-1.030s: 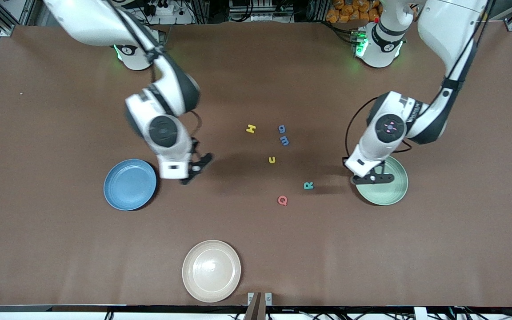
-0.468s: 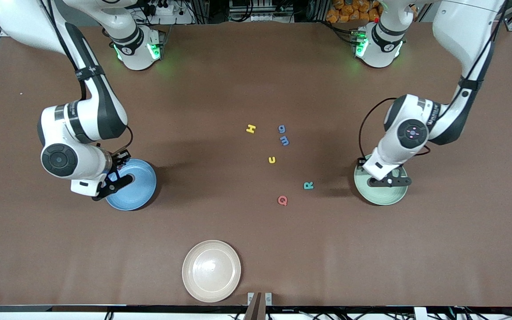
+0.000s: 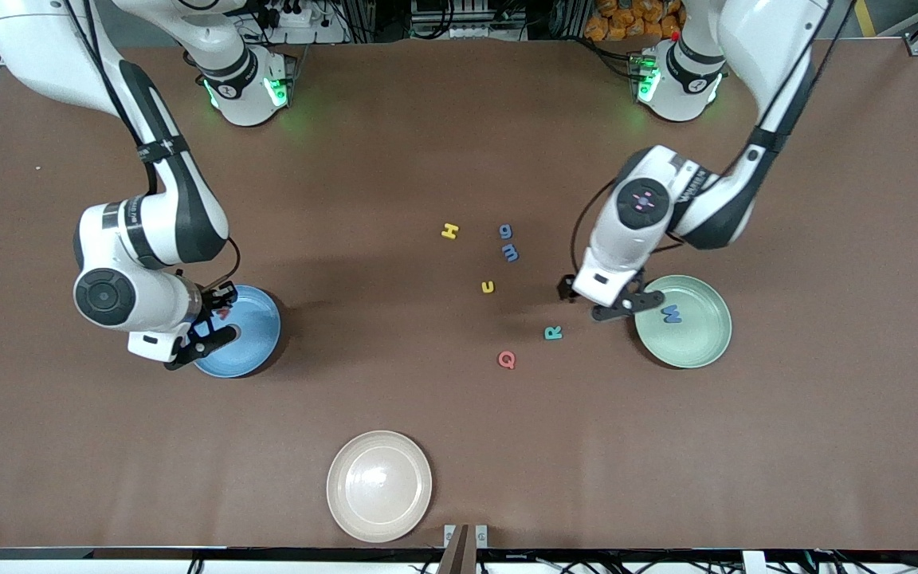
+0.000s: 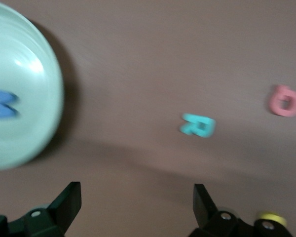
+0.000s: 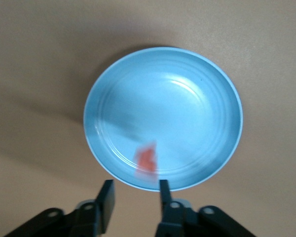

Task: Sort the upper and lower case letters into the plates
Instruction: 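Release the M in the green plate while the right gripper releases the w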

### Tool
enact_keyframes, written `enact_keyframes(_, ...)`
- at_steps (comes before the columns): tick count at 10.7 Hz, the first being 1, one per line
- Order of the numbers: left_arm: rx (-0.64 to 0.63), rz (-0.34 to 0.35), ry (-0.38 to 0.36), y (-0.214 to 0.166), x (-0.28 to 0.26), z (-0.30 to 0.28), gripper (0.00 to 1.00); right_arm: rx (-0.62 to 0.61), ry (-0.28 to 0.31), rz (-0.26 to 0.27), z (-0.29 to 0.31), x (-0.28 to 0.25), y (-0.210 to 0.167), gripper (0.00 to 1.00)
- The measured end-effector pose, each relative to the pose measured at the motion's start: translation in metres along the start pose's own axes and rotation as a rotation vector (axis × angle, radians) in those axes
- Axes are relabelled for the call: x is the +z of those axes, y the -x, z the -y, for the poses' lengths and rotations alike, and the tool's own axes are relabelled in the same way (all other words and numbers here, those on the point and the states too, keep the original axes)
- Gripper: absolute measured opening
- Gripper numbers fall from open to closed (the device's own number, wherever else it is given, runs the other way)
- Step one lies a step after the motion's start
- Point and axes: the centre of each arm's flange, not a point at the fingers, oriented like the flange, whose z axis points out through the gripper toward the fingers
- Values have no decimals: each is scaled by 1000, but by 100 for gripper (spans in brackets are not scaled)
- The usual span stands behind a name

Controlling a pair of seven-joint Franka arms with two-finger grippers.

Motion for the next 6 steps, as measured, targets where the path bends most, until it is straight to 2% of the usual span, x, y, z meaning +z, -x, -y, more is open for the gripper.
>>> enact_keyframes(1,-70,7,16,19,-2,-23,100,17,-5,-13,-6,-7,3,63)
enact_keyframes(2,-144,16,25,38,0,-44,100,29,-3,-31,-10,-18,6,74)
enact_keyframes(4,-261,39,20,71,15,-78,100,44,24,-99,-14,-62,17,100)
enact_keyframes(6,-303,58,-22,86,48,-85,100,62,52,-171,-16,-113,38,100)
